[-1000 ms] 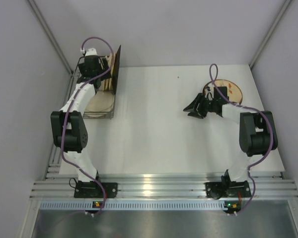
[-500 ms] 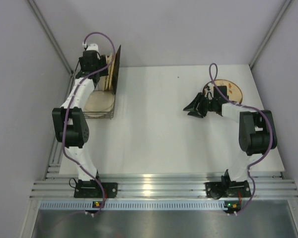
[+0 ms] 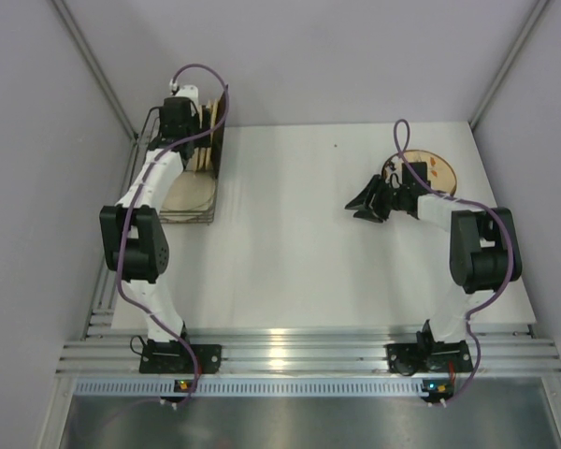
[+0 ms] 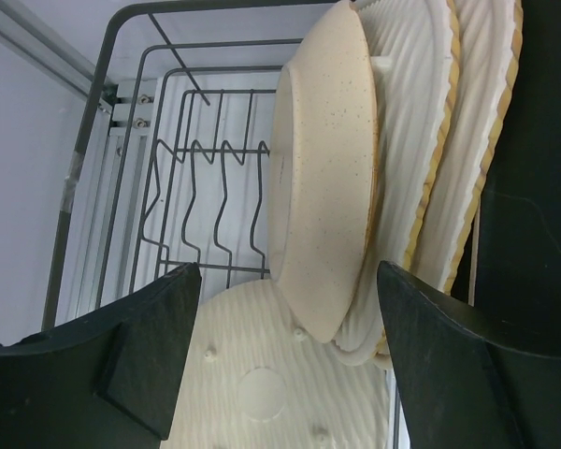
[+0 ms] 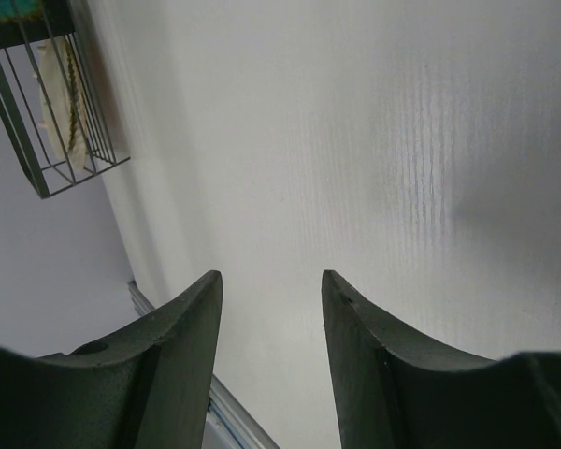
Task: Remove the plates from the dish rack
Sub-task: Grab a plate with the left arm, then pass the plate from the left arm to the right
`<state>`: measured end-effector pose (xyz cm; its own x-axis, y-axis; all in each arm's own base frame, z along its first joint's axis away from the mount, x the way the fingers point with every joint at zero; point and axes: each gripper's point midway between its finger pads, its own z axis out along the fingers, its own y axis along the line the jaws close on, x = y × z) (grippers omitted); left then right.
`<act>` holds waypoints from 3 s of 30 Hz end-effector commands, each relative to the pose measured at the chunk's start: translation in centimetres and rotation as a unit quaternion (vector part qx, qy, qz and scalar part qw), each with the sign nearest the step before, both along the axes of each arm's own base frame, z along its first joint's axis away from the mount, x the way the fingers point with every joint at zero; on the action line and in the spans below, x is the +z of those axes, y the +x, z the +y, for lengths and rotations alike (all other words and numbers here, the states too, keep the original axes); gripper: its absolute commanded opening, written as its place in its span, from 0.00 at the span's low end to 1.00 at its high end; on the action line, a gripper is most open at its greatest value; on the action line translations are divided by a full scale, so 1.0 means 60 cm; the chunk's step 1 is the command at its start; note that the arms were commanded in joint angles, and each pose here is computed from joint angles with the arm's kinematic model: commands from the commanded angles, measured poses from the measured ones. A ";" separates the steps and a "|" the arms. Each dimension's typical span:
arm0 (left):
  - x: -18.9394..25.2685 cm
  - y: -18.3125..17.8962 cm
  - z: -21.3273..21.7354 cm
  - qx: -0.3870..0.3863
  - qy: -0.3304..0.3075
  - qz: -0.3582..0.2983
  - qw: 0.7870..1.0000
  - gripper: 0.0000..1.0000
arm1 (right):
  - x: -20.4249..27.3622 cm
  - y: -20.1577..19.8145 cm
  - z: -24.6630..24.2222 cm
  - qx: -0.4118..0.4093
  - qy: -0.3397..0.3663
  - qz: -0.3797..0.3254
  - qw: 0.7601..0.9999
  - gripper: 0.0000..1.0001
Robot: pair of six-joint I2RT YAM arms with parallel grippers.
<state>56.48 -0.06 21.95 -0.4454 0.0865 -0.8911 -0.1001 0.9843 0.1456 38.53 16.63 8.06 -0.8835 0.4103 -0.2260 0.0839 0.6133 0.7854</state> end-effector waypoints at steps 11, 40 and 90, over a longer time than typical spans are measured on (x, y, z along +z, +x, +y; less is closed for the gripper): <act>-0.032 0.013 0.015 0.029 0.059 0.034 0.997 0.67 | 0.013 0.020 0.006 0.010 -0.001 -0.023 1.000 0.47; 0.189 -0.053 -0.006 0.170 0.215 -0.077 0.959 0.00 | 0.022 0.026 0.011 0.018 0.005 -0.032 0.999 0.45; 0.390 -0.275 -0.220 -0.011 0.043 -0.180 0.983 0.00 | 0.145 -0.011 0.063 0.100 0.171 -0.153 0.968 0.45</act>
